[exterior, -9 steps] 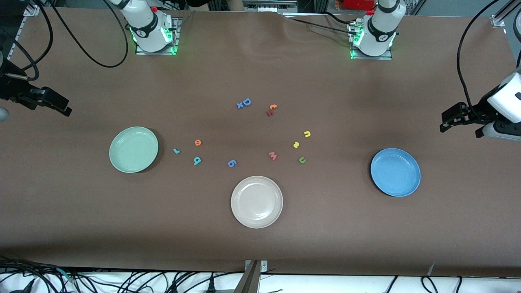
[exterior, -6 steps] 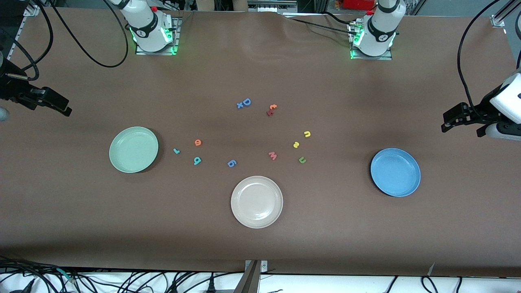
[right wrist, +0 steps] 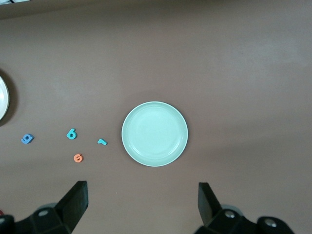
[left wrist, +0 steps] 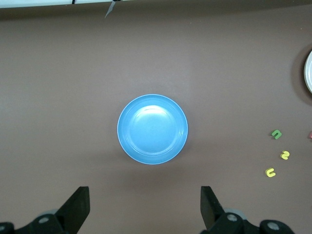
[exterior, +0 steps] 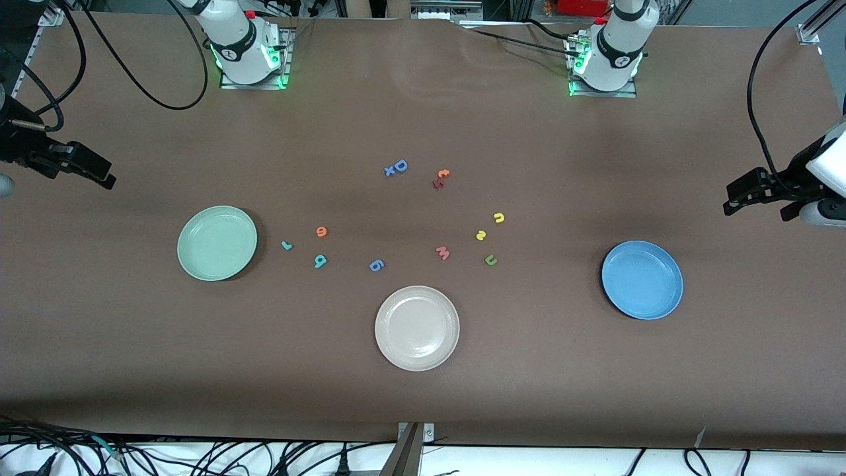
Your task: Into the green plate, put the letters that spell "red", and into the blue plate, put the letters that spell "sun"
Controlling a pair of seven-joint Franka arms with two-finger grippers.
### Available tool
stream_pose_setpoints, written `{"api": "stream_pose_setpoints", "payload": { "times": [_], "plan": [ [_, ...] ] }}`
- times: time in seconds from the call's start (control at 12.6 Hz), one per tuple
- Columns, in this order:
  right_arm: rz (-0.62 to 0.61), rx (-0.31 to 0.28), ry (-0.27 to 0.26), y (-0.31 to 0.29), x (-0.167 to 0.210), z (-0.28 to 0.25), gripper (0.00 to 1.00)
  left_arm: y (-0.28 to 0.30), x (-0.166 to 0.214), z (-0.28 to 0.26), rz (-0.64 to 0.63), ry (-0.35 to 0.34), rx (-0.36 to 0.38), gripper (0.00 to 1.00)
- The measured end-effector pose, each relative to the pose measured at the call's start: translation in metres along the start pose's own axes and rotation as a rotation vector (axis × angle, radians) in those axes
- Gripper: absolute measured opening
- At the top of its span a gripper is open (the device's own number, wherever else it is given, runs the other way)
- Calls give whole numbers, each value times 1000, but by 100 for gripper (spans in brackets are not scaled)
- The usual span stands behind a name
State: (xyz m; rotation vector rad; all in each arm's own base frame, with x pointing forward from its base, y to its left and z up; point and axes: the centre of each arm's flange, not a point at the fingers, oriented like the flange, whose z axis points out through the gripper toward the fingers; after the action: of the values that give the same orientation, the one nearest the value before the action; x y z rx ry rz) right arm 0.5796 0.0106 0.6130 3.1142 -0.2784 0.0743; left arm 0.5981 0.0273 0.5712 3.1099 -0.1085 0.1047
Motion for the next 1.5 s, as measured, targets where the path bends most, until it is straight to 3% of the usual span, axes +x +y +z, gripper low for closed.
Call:
{"api": "stream_pose_setpoints", "payload": {
  "times": [1.5],
  "plan": [
    [0,-6,-25,0,-2,6,100,1,-3,3,2,-31,-4,100]
  ]
}}
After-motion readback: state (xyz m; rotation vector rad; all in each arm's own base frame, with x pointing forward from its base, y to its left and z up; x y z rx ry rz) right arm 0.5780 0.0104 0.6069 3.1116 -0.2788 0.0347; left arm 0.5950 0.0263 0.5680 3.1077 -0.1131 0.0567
